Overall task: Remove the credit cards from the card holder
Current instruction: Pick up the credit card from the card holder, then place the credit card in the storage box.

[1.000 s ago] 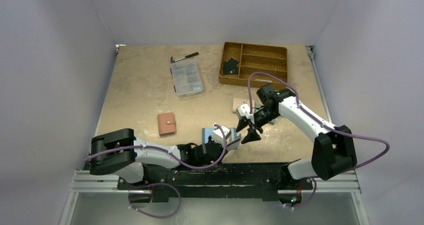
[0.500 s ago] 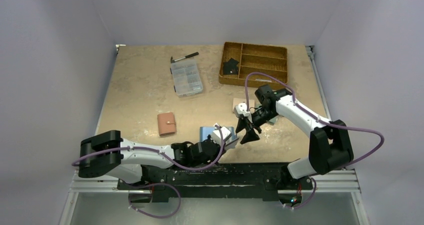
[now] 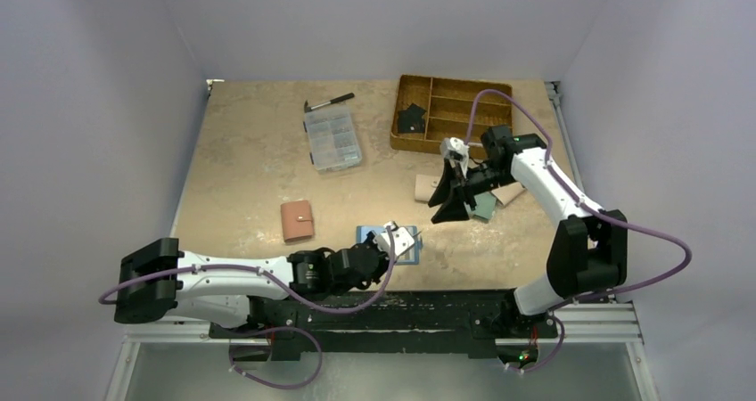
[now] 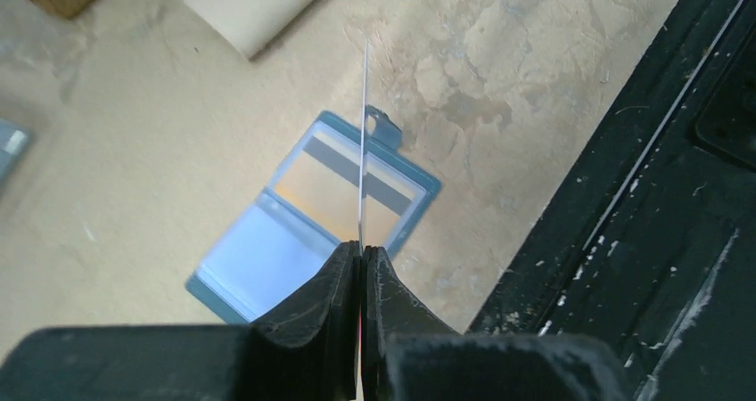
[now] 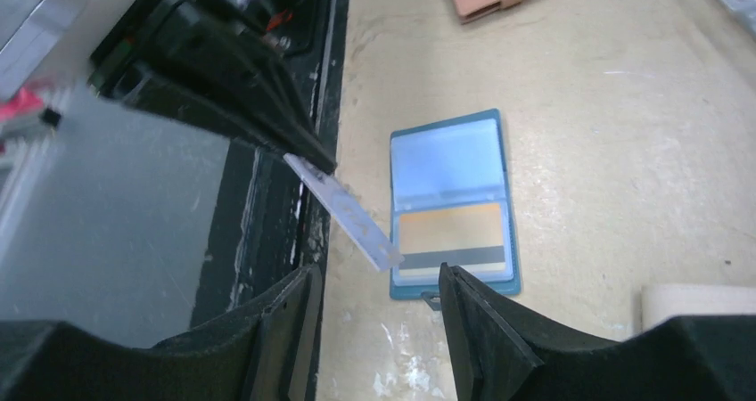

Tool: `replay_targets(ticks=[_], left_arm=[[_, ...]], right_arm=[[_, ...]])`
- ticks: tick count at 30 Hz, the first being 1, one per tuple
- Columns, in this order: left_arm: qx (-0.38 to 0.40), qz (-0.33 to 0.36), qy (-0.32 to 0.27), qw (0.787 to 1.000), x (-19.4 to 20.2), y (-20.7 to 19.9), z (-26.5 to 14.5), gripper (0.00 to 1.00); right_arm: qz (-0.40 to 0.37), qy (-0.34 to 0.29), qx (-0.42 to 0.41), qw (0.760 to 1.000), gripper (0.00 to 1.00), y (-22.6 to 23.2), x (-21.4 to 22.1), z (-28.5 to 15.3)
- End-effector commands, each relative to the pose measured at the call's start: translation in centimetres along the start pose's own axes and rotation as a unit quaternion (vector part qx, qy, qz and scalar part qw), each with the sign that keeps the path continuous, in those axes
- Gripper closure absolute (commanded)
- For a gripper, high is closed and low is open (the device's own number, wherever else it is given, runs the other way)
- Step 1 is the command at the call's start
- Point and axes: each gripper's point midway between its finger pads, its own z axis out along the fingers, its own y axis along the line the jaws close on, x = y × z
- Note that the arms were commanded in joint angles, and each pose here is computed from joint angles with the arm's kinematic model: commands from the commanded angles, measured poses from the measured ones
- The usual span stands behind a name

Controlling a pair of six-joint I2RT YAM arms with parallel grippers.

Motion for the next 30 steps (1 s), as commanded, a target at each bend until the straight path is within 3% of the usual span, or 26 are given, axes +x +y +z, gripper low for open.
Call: replay_targets(ticks=[1,7,15,21,23,30], left_arm=[[-0.012,0.161,-0.059,0.985,-4.4,1.0,-0.5,1.0],[0.02,0.355,-0.088,0.931,-6.0,0.6,-0.9,1.0],[0.072,0.573,-0.167,0.799,-6.9,-1.2,-2.1,1.0],[0.078,0.619,-0.168,0.763,-7.0,-1.7,-1.7,1.0],[0.078,0.643,-0.173,0.742,-7.1,-1.9,-1.7,1.0],[0.036,0.695,-0.162,0.7,-7.7,-0.9,-1.1,1.0]], right_arm=[[0.089,-0.057,0.015,0.994,0.4,-0.2,-2.0,-0.6],[0.102,-0.048,0.023,0.993,0.28,-0.3,-1.0,-0.4],[0.124,-0.034,-0.004,0.992,0.18,0.2,0.5,1.2],[0.145,-0.016,-0.041,0.988,0.17,1.1,0.8,3.1],[0.152,-0.005,-0.054,0.987,0.16,1.5,1.1,3.9],[0.175,0.007,-0.087,0.981,0.16,2.2,1.4,5.1]])
